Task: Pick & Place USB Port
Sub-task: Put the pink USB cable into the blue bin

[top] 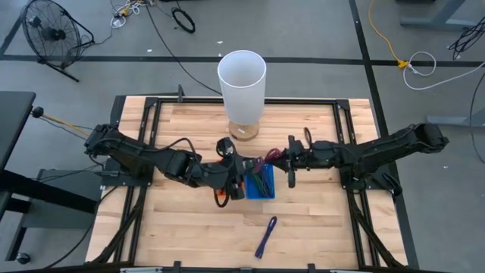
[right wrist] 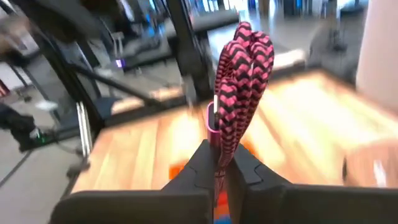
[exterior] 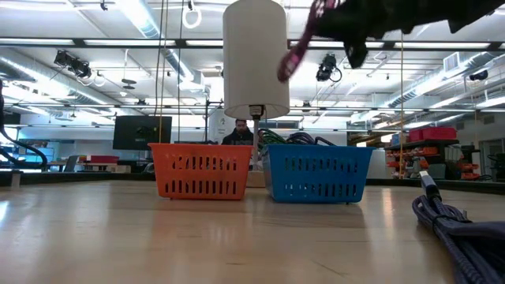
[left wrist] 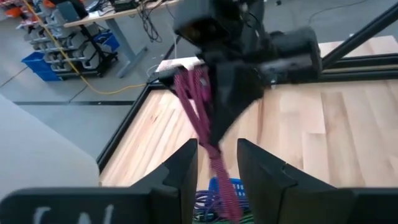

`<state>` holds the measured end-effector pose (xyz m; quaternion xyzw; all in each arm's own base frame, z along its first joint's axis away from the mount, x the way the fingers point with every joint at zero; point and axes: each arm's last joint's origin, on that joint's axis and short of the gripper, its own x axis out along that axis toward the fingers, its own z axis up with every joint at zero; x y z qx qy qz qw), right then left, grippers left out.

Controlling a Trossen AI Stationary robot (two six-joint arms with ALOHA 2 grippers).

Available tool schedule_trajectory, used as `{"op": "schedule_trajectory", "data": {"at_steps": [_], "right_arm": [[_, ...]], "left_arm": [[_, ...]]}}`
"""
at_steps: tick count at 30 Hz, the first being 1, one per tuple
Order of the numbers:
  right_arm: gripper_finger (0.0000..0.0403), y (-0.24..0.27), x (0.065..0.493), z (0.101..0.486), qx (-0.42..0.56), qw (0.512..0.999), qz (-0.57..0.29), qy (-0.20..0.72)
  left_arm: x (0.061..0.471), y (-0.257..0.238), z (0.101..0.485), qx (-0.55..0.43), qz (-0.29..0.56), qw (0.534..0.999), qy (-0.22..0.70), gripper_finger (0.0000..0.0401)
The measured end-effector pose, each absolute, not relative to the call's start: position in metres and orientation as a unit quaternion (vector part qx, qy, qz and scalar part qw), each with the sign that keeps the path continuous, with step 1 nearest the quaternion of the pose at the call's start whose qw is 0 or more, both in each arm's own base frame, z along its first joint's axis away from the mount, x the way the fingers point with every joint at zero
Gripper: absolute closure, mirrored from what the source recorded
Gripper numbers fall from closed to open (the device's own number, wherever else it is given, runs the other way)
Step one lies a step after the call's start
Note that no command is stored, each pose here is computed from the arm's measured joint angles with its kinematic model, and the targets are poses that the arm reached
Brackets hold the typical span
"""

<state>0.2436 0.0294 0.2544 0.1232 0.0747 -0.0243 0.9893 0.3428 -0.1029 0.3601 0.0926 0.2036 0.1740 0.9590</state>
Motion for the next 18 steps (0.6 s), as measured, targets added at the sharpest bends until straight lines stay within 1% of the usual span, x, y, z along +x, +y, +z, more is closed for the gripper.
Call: {"op": "schedule_trajectory", "data": {"at_steps": [3, 6, 10, 14, 18], "right_arm": [[0.0396, 0.03, 0.242, 0.243, 0.146, 0.981, -0.032, 0.128], [0.0396, 0.032, 0.243, 0.233, 0.168, 0.971, -0.02, 0.171], [0.0396, 0.036, 0.247, 0.226, 0.185, 0.964, 0.006, 0.191], [0.0396, 0.037, 0.253, 0.211, 0.189, 0.956, -0.005, 0.222], [0.0396, 0.039, 0.263, 0.198, 0.191, 0.954, -0.006, 0.233]], "left_arm": [[0.342, -0.103, 0.359, 0.095, 0.174, 0.958, 0.207, 0.0283], [0.342, -0.104, 0.359, 0.097, 0.174, 0.957, 0.211, 0.0282], [0.342, -0.103, 0.358, 0.096, 0.175, 0.957, 0.211, 0.0282], [0.342, -0.103, 0.358, 0.095, 0.175, 0.957, 0.212, 0.0282], [0.342, -0.103, 0.358, 0.095, 0.175, 0.957, 0.212, 0.0282]]}}
